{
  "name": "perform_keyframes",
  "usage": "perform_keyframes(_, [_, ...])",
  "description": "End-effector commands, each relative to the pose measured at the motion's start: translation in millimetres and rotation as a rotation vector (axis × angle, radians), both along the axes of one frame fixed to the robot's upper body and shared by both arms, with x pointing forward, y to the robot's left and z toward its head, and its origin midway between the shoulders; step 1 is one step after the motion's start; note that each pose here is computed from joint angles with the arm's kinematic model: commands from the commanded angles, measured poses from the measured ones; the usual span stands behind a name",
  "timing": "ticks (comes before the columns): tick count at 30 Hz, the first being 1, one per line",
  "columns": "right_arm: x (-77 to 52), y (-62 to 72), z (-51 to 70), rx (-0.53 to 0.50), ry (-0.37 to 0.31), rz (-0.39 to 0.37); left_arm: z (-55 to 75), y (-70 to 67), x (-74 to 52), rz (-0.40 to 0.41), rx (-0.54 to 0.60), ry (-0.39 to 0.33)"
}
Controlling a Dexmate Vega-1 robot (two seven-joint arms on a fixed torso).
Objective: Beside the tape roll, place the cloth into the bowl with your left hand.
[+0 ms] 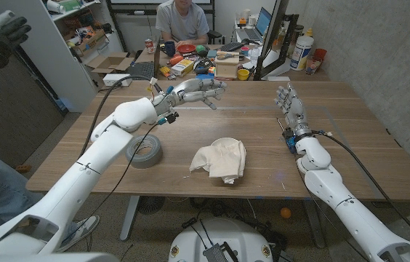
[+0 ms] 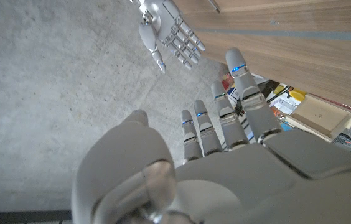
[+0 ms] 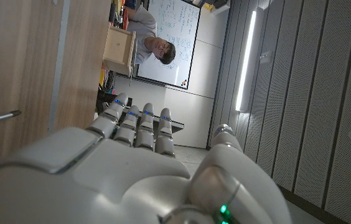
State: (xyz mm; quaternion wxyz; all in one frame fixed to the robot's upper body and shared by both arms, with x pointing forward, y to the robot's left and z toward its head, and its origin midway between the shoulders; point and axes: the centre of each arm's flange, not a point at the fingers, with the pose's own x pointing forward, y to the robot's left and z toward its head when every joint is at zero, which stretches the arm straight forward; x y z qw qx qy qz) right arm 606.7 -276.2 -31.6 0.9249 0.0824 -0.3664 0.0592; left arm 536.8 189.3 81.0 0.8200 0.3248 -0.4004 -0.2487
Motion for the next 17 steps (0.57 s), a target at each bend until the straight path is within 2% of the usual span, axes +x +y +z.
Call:
perform_keyframes(1, [-24.3,22.8,8.1,-0.038,-0.079,-0.01,-31.9,68.5,15.7,0.046,-0.408,-0.085])
perform_keyframes(5, [-39.2,32.3,9.4,-0.039,-0.109,-0.019,-34.4,85.1,17.0,0.027,-0.478,-0.069])
perform_keyframes(8, [-49.9,39.0,9.8,-0.044,-0.123,-0.024,-37.0,91.9,14.7,0.029,-0.501,-0.057])
perform_keyframes(13, [-62.4,47.6,8.6,-0.055,-0.141,-0.024,-42.7,95.5,6.6,0.043,-0.473,-0.06])
perform_keyframes(17, [-64.5,50.7,4.4,-0.056,-0.138,-0.025,-47.6,96.9,0.6,0.043,-0.454,-0.063])
